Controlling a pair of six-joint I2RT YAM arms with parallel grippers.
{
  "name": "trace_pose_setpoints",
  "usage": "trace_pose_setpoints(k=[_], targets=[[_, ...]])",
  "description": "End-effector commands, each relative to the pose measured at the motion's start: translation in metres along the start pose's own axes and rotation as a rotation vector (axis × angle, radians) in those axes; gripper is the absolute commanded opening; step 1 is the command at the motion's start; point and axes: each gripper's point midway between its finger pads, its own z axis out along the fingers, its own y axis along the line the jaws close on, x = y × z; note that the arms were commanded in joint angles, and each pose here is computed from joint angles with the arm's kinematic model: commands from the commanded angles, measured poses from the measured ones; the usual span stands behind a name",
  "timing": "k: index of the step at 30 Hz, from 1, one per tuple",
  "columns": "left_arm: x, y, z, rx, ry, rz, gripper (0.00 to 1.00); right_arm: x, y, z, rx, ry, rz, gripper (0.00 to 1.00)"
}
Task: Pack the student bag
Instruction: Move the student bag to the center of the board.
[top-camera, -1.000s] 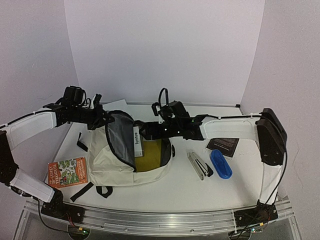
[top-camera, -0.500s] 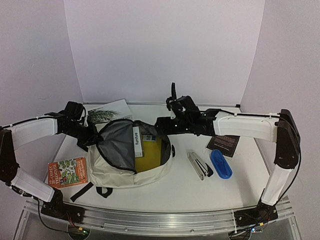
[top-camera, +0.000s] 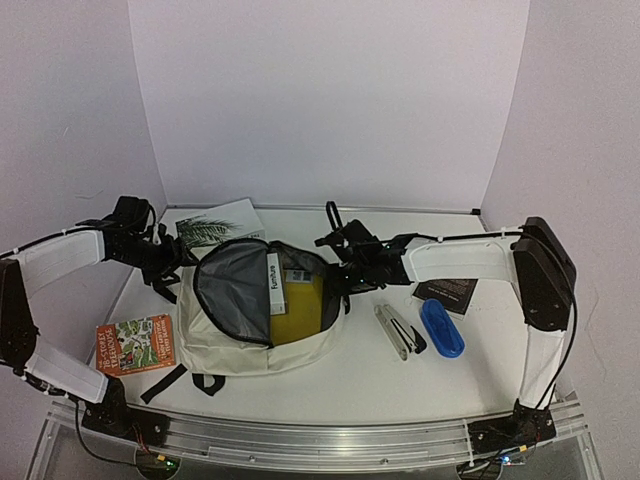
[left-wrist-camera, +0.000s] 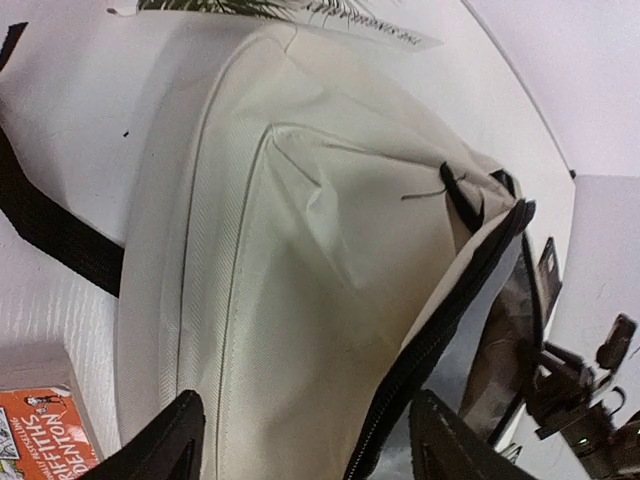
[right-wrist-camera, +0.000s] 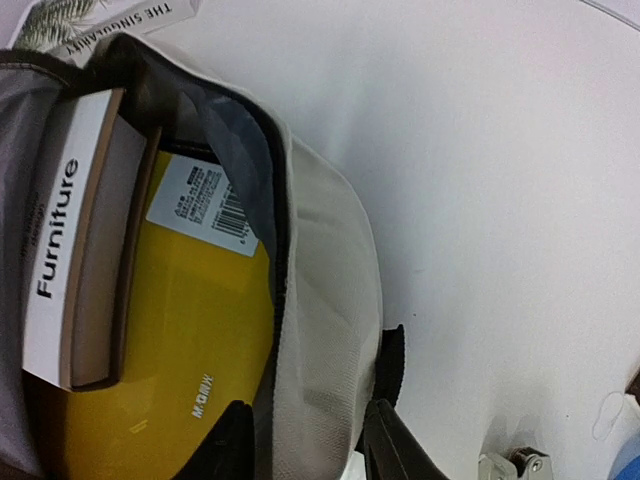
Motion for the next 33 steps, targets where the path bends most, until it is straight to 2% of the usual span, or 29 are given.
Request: trace_pose_setpoints(k=[1, 4, 11, 15, 23, 29, 33], targets=[[-0.048, -0.023, -0.034, 0.091, -0.157, 0.045, 0.77, -0.016, -0.007, -0.004, 0.053, -0.047, 0.028, 0.2], [-0.071, -0.013, -0.032, 0.111, -0.197, 0.01, 0.84, -0.021, -0.02, -0.01, 0.109, -0.063, 0.047, 0.08], [-0.114, 0.024, -0.003, 0.106, -0.221, -0.074, 0.87, -0.027, -0.056, -0.03, 0.181, -0.085, 0.111, 0.05], [-0.142, 0.032, 0.009, 0.111, -0.249, -0.082, 0.81, -0.024, -0.073, -0.036, 0.208, -0.082, 0.139, 0.05], [-0.19, 0.056, 0.045, 0.133, -0.281, -0.096, 0.61, -0.02, -0.081, -0.037, 0.211, -0.072, 0.165, 0.05], [-0.209, 0.067, 0.071, 0.148, -0.273, -0.097, 0.58, -0.019, -0.079, -0.039, 0.195, -0.067, 0.175, 0.07], [-0.216, 0.065, 0.086, 0.188, -0.246, -0.076, 0.51, -0.017, -0.079, -0.038, 0.191, -0.06, 0.177, 0.07]])
